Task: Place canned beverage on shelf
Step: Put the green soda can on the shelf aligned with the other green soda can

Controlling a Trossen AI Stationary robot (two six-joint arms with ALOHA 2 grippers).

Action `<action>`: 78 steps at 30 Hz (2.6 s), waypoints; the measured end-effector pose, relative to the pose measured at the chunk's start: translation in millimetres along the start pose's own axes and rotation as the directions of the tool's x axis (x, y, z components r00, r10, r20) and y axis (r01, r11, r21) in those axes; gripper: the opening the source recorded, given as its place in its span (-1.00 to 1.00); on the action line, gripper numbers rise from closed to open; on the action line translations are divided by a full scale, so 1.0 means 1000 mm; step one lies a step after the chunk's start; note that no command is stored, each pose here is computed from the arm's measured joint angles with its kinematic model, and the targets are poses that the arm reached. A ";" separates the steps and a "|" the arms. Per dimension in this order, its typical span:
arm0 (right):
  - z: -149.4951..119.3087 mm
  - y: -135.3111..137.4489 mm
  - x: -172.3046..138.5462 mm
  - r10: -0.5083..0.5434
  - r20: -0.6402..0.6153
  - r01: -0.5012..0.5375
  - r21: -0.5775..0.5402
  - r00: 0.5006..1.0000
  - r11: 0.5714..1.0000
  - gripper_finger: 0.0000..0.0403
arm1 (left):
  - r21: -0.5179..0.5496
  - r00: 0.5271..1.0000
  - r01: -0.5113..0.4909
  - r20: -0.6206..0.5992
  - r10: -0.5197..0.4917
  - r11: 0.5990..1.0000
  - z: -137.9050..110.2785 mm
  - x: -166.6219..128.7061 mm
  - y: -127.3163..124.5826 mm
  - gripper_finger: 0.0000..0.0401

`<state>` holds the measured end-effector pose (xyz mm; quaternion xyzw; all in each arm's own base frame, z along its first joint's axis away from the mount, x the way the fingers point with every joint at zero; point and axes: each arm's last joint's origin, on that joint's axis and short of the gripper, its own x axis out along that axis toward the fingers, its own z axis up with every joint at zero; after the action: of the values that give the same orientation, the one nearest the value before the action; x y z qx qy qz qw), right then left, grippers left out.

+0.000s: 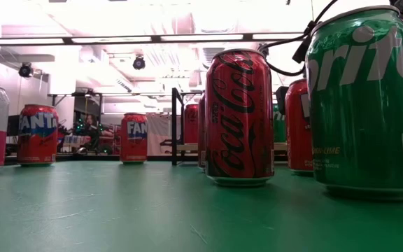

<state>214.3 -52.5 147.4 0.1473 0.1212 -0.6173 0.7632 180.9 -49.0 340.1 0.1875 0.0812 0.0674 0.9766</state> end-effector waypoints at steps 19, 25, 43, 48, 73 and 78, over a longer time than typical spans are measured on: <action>0.053 -0.014 -0.030 0.191 0.047 -0.196 0.125 0.980 0.973 0.76 | 0.029 0.998 0.069 -0.003 -0.069 0.997 -0.003 0.001 -0.004 0.87; 0.094 -0.007 -0.049 0.360 0.039 -0.361 0.163 0.932 0.918 0.67 | 0.068 1.000 0.027 -0.011 -0.026 0.997 -0.005 0.002 -0.003 0.87; 0.164 0.041 -0.071 0.315 -0.424 -0.367 -0.046 0.849 0.929 0.61 | 0.116 0.997 -0.052 -0.051 0.059 0.992 -0.012 0.002 -0.003 0.71; 0.160 0.056 -0.065 0.066 -0.592 -0.218 -0.189 0.804 0.958 0.61 | 0.114 0.989 -0.117 -0.076 0.126 0.987 -0.013 0.002 -0.001 0.68; 0.153 0.066 -0.025 -0.101 -0.698 -0.207 -0.343 0.709 0.916 -0.96 | 0.129 0.987 -0.112 -0.097 0.125 0.985 -0.016 0.004 -0.002 0.66; 0.155 0.063 -0.020 -0.111 -0.701 -0.205 -0.351 0.705 0.914 -0.96 | 0.134 0.987 -0.110 -0.102 0.124 0.985 -0.016 0.004 -0.003 0.66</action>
<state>272.5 -80.5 302.8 0.2150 0.5251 -0.4541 0.6869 181.7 -45.1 323.8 0.2499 0.1276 0.1294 0.9511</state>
